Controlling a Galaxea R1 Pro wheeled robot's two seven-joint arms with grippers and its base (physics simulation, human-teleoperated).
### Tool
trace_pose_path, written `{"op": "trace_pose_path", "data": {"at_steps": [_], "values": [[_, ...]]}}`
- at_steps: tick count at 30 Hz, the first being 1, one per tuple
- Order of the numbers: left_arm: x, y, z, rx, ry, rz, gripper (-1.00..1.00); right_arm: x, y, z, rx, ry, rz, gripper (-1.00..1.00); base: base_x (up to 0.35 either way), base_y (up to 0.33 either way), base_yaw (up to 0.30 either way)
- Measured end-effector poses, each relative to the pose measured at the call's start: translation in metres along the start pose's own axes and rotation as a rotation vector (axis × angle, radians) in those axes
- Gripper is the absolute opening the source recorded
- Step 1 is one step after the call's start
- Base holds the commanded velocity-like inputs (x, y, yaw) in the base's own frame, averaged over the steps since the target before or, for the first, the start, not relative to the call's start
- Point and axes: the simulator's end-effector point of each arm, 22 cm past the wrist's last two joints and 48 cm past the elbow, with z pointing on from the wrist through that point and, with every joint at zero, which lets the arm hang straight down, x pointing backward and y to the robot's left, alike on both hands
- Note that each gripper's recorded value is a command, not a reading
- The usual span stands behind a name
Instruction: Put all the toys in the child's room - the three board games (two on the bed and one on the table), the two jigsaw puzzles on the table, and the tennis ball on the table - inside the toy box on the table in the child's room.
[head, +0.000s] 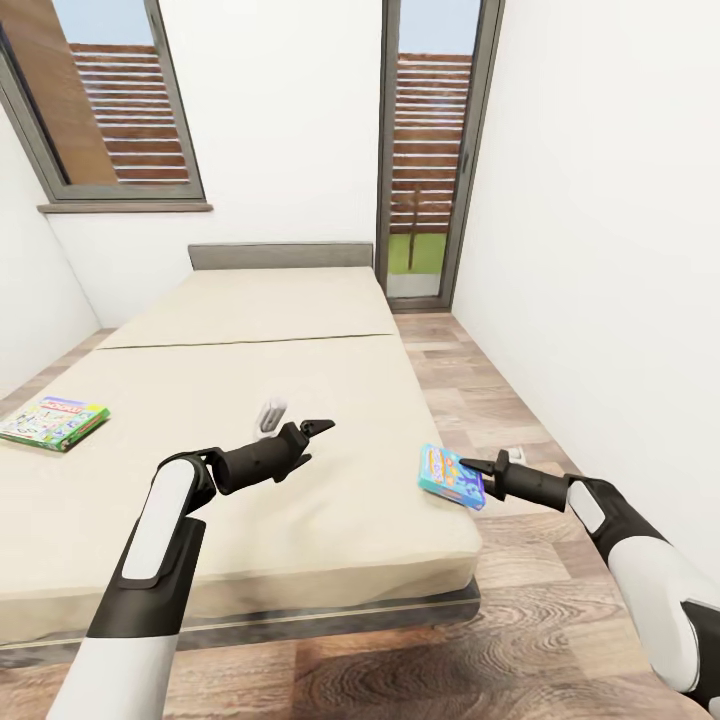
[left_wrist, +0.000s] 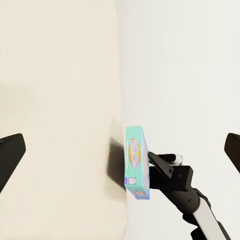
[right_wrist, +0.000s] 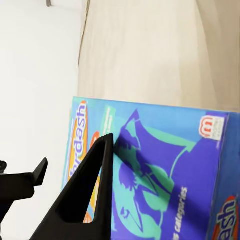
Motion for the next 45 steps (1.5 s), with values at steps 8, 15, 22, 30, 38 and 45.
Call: {"op": "trace_pose_path", "data": {"at_steps": [8, 15, 22, 30, 38, 45], "values": [[0.0, 0.001, 0.0, -0.004, 0.0, 0.0, 1.0, 0.001, 0.001, -0.001, -0.006, 0.006, -0.003, -1.0, 0.0, 0.0, 0.0], [0.0, 0.001, 0.0, -0.006, 0.0, 0.0, 1.0, 0.002, 0.003, -0.001, -0.014, 0.011, -0.007, -1.0, 0.0, 0.0, 0.0], [0.0, 0.002, 0.0, -0.007, 0.0, 0.0, 1.0, 0.002, 0.003, -0.001, -0.016, 0.013, -0.008, -1.0, 0.0, 0.0, 0.0], [0.004, 0.008, 0.001, -0.014, 0.0, -0.012, 1.0, 0.01, 0.023, 0.014, -0.074, 0.031, -0.016, -1.0, 0.0, 0.0, 0.0], [0.016, 0.02, 0.001, -0.025, 0.014, -0.036, 1.0, 0.013, 0.039, 0.011, -0.098, 0.053, -0.106, -1.0, 0.0, 0.0, 0.0], [0.058, 0.053, 0.003, -0.085, 0.073, -0.069, 1.0, 0.015, 0.046, 0.012, -0.089, 0.071, -0.163, -1.0, 0.0, 0.0, 0.0]]}}
